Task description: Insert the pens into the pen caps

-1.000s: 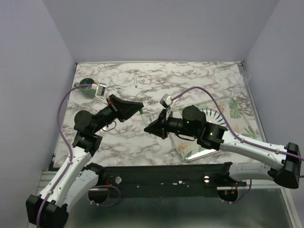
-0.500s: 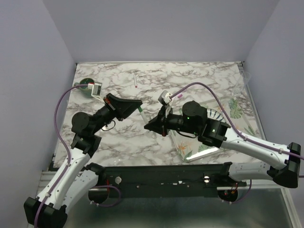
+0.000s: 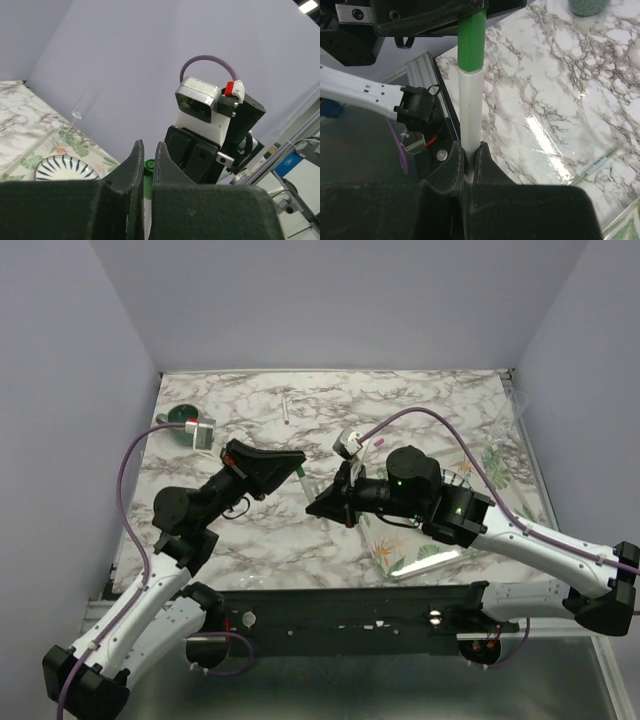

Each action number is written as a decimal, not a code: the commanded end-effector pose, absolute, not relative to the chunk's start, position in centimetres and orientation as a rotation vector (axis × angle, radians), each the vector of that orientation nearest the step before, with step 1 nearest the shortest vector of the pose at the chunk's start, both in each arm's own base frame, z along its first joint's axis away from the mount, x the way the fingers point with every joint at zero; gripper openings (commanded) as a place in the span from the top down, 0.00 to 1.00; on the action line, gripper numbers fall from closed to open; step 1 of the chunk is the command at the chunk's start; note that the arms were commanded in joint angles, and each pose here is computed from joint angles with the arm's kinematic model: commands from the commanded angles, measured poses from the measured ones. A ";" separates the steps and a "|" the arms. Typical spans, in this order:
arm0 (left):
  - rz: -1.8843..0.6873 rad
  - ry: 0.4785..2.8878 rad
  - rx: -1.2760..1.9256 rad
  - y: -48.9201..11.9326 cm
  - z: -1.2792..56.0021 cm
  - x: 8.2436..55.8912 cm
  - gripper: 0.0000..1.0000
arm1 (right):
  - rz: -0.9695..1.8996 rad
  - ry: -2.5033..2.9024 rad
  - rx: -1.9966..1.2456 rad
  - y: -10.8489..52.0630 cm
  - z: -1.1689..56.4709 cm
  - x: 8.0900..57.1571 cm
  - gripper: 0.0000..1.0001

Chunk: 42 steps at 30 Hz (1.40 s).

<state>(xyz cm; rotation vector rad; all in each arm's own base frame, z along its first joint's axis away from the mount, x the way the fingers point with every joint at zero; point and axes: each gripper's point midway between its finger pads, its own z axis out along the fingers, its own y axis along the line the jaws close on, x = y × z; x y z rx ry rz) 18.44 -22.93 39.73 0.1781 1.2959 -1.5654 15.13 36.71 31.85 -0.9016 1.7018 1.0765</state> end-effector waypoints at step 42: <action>-1.485 1.800 0.399 -29.1 30.6 13.5 1.00 | 0.951 1.069 -0.405 28.8 55.3 18.7 0.99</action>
